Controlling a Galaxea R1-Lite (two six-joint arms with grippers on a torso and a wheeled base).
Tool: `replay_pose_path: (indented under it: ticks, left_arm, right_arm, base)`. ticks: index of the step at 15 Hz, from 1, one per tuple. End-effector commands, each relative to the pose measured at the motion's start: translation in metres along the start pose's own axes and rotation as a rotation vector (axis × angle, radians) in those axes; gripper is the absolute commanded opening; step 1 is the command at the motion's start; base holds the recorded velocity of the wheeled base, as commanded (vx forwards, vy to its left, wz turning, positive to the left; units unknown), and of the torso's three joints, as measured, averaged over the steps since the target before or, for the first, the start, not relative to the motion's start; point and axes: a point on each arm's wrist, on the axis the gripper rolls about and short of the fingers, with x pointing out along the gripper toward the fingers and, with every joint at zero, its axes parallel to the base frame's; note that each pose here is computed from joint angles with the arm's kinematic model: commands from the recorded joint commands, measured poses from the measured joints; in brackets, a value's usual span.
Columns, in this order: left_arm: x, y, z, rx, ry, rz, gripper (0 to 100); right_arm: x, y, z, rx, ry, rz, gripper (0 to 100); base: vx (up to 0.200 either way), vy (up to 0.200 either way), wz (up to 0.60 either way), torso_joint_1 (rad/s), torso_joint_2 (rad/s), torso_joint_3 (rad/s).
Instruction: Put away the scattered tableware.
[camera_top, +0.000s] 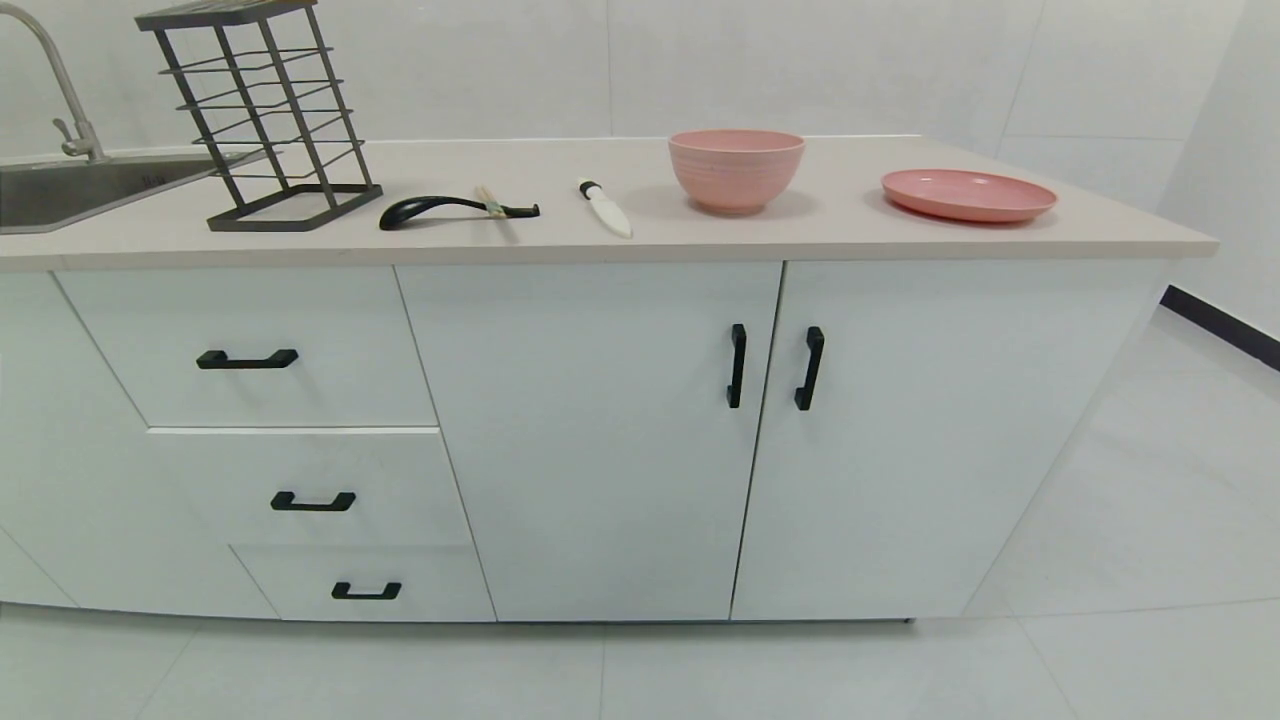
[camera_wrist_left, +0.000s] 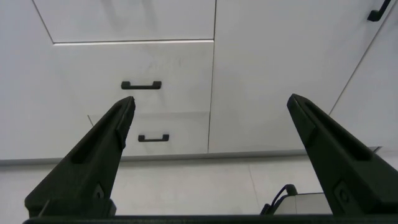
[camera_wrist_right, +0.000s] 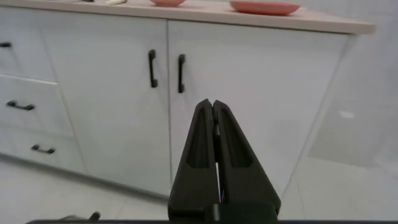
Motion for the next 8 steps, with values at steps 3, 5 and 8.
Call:
replay_pose_path:
  ticks: [3,5,8]
  left_arm:
    - [0.000,0.000,0.000,-0.001,0.000,0.001,100]
    - [0.000,0.000,0.000,0.001,0.000,-0.001,100]
    - [0.000,0.000,0.000,-0.001,0.000,-0.001,100]
  right_arm:
    - [0.040,-0.007,0.017,0.055,0.193,0.153,100]
    - [0.057,-0.010,0.026,0.065,0.225,0.205,100]
    - [0.099,-0.011,0.036,0.080,0.288,0.275,100]
  base:
    - [0.000,0.000,0.00,0.000,0.00,0.000]
    - [0.000,0.000,0.00,0.000,0.00,0.000]
    - [0.000,0.000,0.00,0.000,0.00,0.000]
